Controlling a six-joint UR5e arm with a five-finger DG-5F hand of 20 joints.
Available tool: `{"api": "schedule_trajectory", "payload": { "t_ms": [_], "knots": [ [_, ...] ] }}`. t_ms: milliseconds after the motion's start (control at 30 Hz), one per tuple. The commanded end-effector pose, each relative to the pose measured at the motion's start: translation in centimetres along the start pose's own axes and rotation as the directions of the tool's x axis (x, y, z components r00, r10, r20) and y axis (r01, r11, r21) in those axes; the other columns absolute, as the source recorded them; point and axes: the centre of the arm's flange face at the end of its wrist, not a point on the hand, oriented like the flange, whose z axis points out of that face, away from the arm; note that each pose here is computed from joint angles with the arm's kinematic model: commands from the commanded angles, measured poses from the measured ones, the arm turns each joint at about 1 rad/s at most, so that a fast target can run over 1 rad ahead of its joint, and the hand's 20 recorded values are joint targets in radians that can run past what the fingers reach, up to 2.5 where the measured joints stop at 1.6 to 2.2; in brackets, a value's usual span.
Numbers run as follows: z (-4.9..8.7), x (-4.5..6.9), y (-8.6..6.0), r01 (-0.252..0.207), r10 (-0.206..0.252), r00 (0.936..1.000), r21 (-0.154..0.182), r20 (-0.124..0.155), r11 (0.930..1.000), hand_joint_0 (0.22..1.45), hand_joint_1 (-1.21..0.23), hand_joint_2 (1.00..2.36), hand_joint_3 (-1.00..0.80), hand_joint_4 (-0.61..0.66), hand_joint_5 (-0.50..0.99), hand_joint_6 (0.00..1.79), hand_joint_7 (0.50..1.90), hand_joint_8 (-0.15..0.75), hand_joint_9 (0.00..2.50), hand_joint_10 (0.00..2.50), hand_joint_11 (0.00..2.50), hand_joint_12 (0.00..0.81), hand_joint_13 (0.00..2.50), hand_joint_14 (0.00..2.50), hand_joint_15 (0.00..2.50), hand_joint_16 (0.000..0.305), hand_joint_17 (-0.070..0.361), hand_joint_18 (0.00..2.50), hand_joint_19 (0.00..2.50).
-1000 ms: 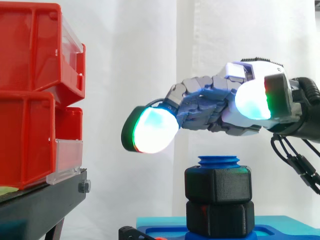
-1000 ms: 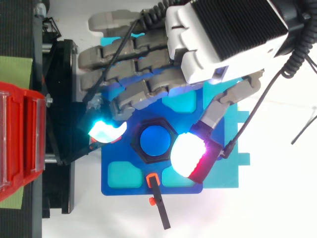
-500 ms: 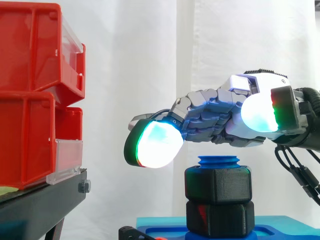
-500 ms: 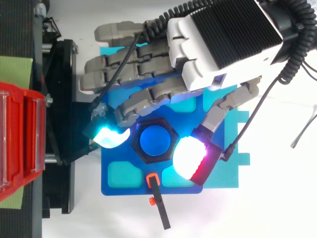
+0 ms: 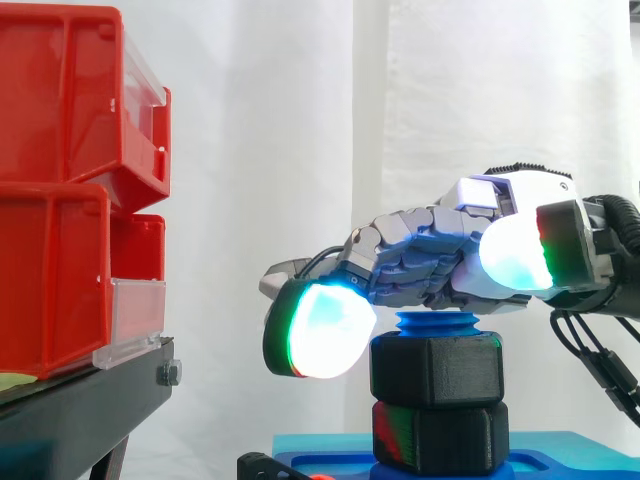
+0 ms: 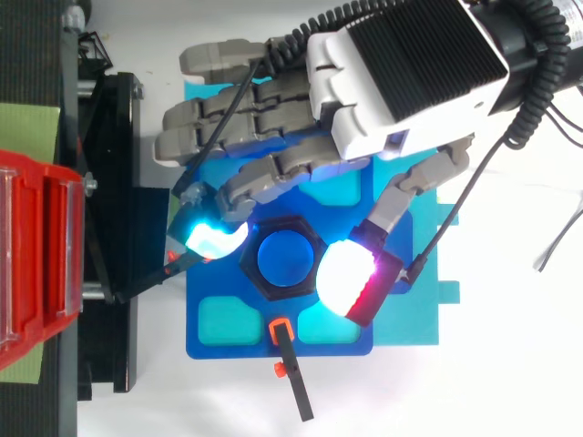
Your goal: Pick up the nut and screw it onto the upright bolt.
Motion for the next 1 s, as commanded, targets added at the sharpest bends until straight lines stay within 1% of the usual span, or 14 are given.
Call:
{"api": "schedule_trajectory", "payload": {
  "t_ms": [0, 233, 267, 400, 433, 533, 600, 667, 700, 733, 767, 867, 933, 967],
  "knots": [
    [-0.1, 0.0, -0.1, -0.001, 0.001, 1.0000, 0.003, -0.002, 1.0000, 0.43, -0.18, 1.00, -0.50, 0.18, -0.12, 0.50, 0.78, 0.203, 0.20, 0.00, 0.00, 0.347, 0.00, 0.00, 0.00, 0.062, 0.139, 0.00, 0.00],
    [-0.1, -0.1, -0.1, 0.002, -0.002, 1.0000, 0.000, 0.003, 1.0000, 0.43, -0.15, 1.00, -0.50, 0.23, -0.07, 0.50, 0.97, 0.212, 0.32, 0.00, 0.00, 0.350, 0.00, 0.00, 0.00, 0.060, 0.135, 0.00, 0.00],
    [-0.1, 0.0, -0.2, 0.000, 0.000, 1.0000, 0.002, 0.001, 1.0000, 0.43, -0.15, 1.00, -0.50, 0.22, -0.06, 0.50, 0.98, 0.213, 0.32, 0.00, 0.00, 0.350, 0.00, 0.00, 0.00, 0.060, 0.135, 0.00, 0.00],
    [-0.5, -0.4, -0.6, 0.004, -0.004, 1.0000, 0.003, 0.005, 1.0000, 0.44, -0.14, 1.00, -0.50, 0.22, -0.03, 0.50, 1.07, 0.217, 0.42, 0.00, 0.00, 0.347, 0.00, 0.00, 0.00, 0.057, 0.128, 0.00, 0.00],
    [-0.5, -0.4, -0.6, 0.004, -0.004, 1.0000, 0.003, 0.005, 1.0000, 0.44, -0.16, 1.00, -0.50, 0.21, -0.02, 0.50, 1.09, 0.220, 0.46, 0.00, 0.00, 0.344, 0.03, 0.00, 0.00, 0.056, 0.126, 0.00, 0.00],
    [-0.9, -0.8, -1.1, 0.010, -0.011, 0.9998, 0.003, 0.015, 0.9999, 0.45, -0.16, 1.00, -0.50, 0.18, 0.02, 0.50, 1.23, 0.216, 0.62, 0.00, 0.00, 0.333, 0.12, 0.00, 0.00, 0.051, 0.115, 0.00, 0.00],
    [-1.0, -1.0, -1.3, 0.016, -0.016, 0.9997, -0.002, 0.020, 0.9999, 0.45, -0.16, 1.00, -0.50, 0.14, 0.04, 0.50, 1.35, 0.226, 0.72, 0.00, 0.00, 0.327, 0.22, 0.00, 0.00, 0.047, 0.107, 0.00, 0.00],
    [-1.1, -1.0, -1.3, 0.017, -0.017, 0.9996, -0.002, 0.022, 0.9999, 0.46, -0.16, 1.00, -0.50, 0.10, 0.06, 0.50, 1.42, 0.233, 0.90, 0.00, 0.00, 0.316, 0.32, 0.00, 0.00, 0.041, 0.093, 0.00, 0.00],
    [-1.1, -1.2, -1.4, 0.019, -0.019, 0.9995, -0.004, 0.024, 0.9998, 0.46, -0.16, 1.00, -0.50, 0.09, 0.06, 0.50, 1.43, 0.236, 0.92, 0.00, 0.00, 0.313, 0.34, 0.00, 0.00, 0.040, 0.091, 0.00, 0.00],
    [-1.2, -1.2, -1.5, 0.021, -0.020, 0.9995, -0.005, 0.026, 0.9998, 0.46, -0.17, 1.00, -0.50, 0.09, 0.07, 0.51, 1.44, 0.235, 1.00, 0.00, 0.00, 0.307, 0.41, 0.00, 0.00, 0.036, 0.082, 0.00, 0.00],
    [-1.3, -1.3, -1.6, 0.023, -0.022, 0.9993, -0.003, 0.029, 0.9997, 0.47, -0.17, 1.00, -0.50, 0.08, 0.07, 0.53, 1.41, 0.234, 1.08, 0.00, 0.00, 0.295, 0.49, 0.00, 0.00, 0.032, 0.073, 0.06, 0.00],
    [-1.3, -1.4, -1.7, 0.023, -0.023, 0.9993, -0.002, 0.030, 0.9997, 0.47, -0.17, 1.00, -0.50, 0.07, 0.07, 0.55, 1.36, 0.222, 1.18, 0.00, 0.00, 0.279, 0.58, 0.00, 0.00, 0.030, 0.067, 0.18, 0.00],
    [-1.5, -1.5, -1.9, 0.023, -0.023, 0.9992, 0.001, 0.031, 0.9997, 0.47, -0.17, 1.00, -0.50, 0.07, 0.07, 0.55, 1.37, 0.223, 1.19, 0.00, 0.00, 0.280, 0.59, 0.00, 0.00, 0.029, 0.066, 0.19, 0.00],
    [-1.5, -1.6, -1.9, 0.024, -0.024, 0.9992, 0.001, 0.032, 0.9997, 0.47, -0.17, 1.00, -0.50, 0.07, 0.07, 0.53, 1.41, 0.224, 1.18, 0.00, 0.00, 0.284, 0.57, 0.00, 0.00, 0.030, 0.068, 0.17, 0.00]
  ]
}}
